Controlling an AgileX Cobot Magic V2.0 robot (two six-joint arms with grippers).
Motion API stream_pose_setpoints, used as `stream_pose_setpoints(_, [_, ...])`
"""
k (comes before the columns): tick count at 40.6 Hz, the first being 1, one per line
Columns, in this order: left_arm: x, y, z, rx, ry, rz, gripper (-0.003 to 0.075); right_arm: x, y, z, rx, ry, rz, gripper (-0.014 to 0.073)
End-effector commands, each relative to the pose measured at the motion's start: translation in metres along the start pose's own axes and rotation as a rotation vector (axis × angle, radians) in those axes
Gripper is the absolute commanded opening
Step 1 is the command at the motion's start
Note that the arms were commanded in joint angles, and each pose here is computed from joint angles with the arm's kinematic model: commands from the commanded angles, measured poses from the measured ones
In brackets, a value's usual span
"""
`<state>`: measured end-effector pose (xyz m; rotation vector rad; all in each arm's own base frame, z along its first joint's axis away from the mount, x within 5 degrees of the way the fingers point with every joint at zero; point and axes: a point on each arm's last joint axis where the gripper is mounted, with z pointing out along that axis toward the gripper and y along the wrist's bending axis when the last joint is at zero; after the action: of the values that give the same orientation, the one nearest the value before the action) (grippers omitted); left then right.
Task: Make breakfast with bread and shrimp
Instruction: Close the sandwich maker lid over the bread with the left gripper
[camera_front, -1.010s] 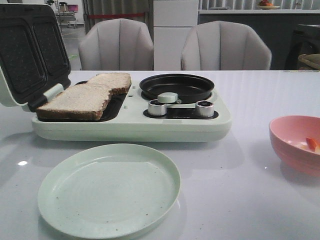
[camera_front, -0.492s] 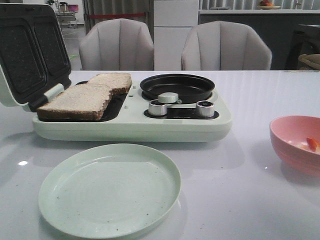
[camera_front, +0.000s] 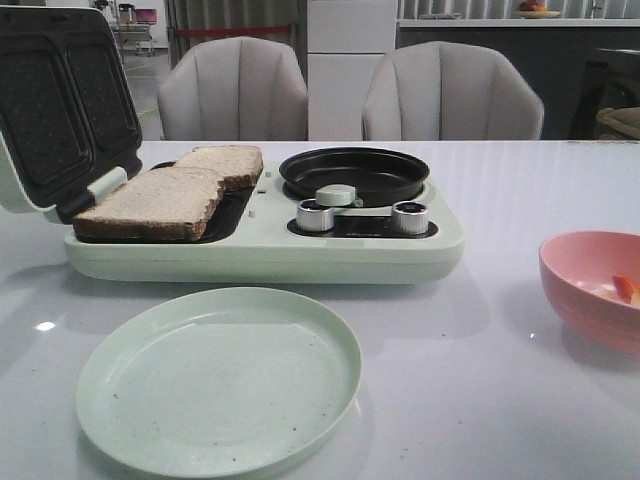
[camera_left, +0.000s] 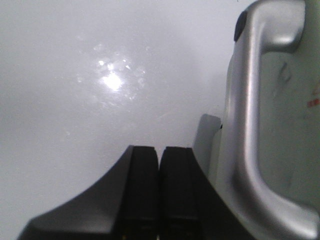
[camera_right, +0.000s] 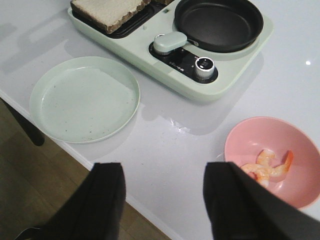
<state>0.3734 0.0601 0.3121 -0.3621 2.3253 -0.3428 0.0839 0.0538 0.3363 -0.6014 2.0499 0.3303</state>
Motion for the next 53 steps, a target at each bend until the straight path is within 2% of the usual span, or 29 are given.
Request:
stream_pose_setpoints(1, [-0.018,-0.012,-0.012,0.078,-0.121,-0.083,0.0099,-0.013,-0.001,-0.005,0.005,-0.102,-0.004,0.0462])
stream_pose_setpoints(8, [-0.013,-0.037,-0.011,0.193,-0.101,0.052,0.0099,-0.013,-0.001,-0.005,0.005,-0.102,-0.004,0.0462])
stream_pose_setpoints(16, [-0.003,-0.079,-0.019,0.332,-0.047,0.172,0.0098,-0.013,-0.001,-0.005,0.005,-0.102,-0.004,0.0462])
stream_pose_setpoints(22, [0.008,-0.112,-0.044,0.405,-0.047,0.307,0.0099,-0.013,-0.001,-0.005,0.005,-0.102,-0.004,0.0462])
stream_pose_setpoints(27, [0.021,-0.138,-0.072,0.422,-0.065,0.448,0.0102,-0.013,-0.001,-0.005,0.005,-0.102,-0.004,0.0462])
stream_pose_setpoints(36, [0.068,-0.171,-0.119,0.493,-0.077,0.641,0.0102,-0.013,-0.001,-0.005,0.005,-0.102,-0.004,0.0462])
stream_pose_setpoints(45, [0.123,-0.18,-0.154,0.558,-0.087,0.783,0.0103,-0.013,-0.001,-0.005,0.005,-0.102,-0.004,0.0462])
stream_pose_setpoints(53, [0.151,-0.155,-0.169,0.413,-0.077,0.722,0.0103,-0.013,-0.001,-0.005,0.005,-0.102,-0.004,0.0462])
